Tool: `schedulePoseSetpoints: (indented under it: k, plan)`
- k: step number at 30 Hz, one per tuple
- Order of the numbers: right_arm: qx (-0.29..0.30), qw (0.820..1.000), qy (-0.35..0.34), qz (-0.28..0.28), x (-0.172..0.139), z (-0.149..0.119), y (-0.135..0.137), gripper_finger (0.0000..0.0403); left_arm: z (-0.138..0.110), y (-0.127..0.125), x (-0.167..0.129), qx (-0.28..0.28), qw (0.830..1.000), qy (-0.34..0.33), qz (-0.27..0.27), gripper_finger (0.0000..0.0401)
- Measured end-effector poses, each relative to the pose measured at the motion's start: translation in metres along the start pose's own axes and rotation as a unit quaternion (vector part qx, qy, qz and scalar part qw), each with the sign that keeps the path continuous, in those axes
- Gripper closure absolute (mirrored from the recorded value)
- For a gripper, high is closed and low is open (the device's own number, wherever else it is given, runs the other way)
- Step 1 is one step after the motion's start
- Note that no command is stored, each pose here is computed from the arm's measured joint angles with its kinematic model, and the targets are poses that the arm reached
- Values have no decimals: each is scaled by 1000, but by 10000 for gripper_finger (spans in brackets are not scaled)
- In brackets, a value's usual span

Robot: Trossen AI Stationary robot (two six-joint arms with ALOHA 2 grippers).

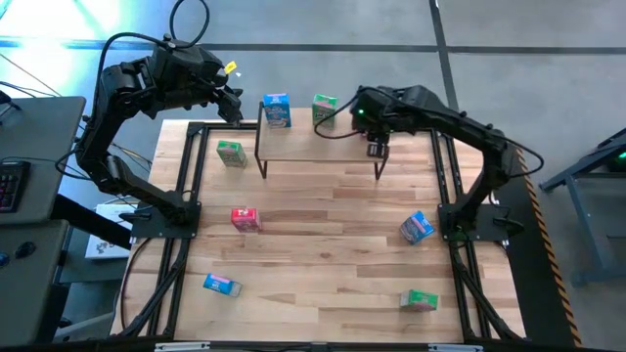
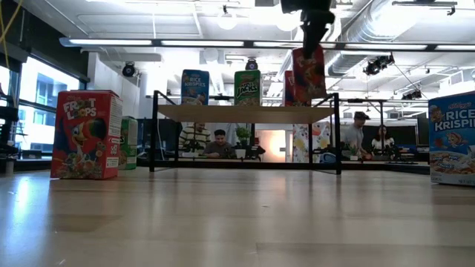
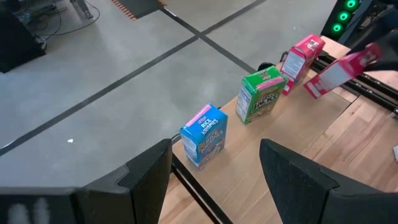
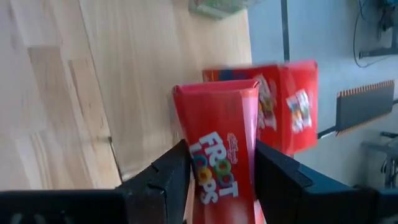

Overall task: Stack cereal on shelf
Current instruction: Put the top red cereal box aligned with the other red cereal box on the shelf

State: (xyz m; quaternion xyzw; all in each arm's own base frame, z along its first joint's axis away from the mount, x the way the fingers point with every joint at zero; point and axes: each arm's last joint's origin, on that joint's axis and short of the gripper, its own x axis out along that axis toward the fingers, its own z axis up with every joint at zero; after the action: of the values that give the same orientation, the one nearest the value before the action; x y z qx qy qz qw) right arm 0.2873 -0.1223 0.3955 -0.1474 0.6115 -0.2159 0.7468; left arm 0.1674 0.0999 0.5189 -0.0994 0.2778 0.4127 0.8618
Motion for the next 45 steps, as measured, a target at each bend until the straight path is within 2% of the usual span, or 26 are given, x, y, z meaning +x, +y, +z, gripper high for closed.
schedulePoseSetpoints:
  k: [6, 22, 33, 45]
  plan:
    - [-11, 1000, -8, -1, 6, 7, 1, 254, 0, 0, 0, 0, 1000, 0, 0, 167]
    - [-15, 1000, 1, 4, 4, 3, 0, 254, 0, 0, 0, 0, 1000, 0, 0, 167]
    - [7, 999, -46, 16, -13, 4, -10, 254, 0, 0, 0, 0, 1000, 0, 0, 167]
    - [55, 992, -78, 88, 0, -5, -37, 254, 0, 0, 0, 0, 1000, 0, 0, 167]
